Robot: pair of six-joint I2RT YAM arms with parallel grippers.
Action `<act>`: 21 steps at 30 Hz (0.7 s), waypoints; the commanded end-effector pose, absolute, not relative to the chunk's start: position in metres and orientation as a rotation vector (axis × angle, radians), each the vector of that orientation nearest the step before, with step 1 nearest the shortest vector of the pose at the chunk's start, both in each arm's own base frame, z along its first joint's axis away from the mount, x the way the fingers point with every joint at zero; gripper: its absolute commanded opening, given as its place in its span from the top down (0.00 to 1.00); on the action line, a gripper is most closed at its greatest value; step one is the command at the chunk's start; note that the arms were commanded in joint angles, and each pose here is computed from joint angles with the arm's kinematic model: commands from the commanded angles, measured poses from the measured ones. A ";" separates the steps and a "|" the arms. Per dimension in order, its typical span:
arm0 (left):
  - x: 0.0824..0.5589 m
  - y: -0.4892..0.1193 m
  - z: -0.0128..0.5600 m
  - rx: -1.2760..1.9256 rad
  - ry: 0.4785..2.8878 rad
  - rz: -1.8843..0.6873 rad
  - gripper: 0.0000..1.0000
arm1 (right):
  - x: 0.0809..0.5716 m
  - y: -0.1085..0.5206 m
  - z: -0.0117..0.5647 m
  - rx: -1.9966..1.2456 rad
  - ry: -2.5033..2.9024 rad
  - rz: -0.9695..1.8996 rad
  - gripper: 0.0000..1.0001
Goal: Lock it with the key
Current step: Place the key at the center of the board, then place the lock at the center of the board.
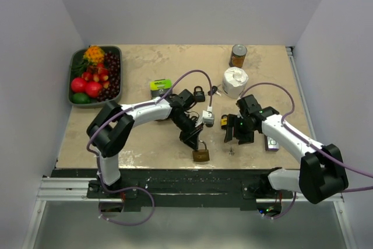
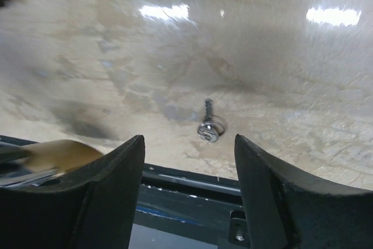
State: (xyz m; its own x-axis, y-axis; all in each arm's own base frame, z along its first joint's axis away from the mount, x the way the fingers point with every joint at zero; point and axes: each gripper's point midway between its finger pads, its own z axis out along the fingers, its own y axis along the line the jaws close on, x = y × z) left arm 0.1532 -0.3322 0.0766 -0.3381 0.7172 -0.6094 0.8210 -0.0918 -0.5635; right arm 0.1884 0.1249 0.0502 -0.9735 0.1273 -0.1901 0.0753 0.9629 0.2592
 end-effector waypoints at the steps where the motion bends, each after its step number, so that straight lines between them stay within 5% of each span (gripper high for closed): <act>1: 0.148 -0.354 0.101 1.790 1.881 -1.574 1.00 | 0.211 0.128 0.085 0.105 2.782 0.387 0.31; 11: 0.164 -0.359 0.071 1.867 1.988 -1.527 0.98 | 0.225 0.122 0.098 0.138 2.733 0.384 0.23; 15: 0.176 -0.364 0.070 1.865 1.978 -1.450 0.75 | 0.225 0.126 0.098 0.137 2.744 0.434 0.16; 21: 0.193 -0.368 0.077 1.868 1.953 -1.341 0.58 | 0.229 0.127 0.102 0.137 2.729 0.447 0.09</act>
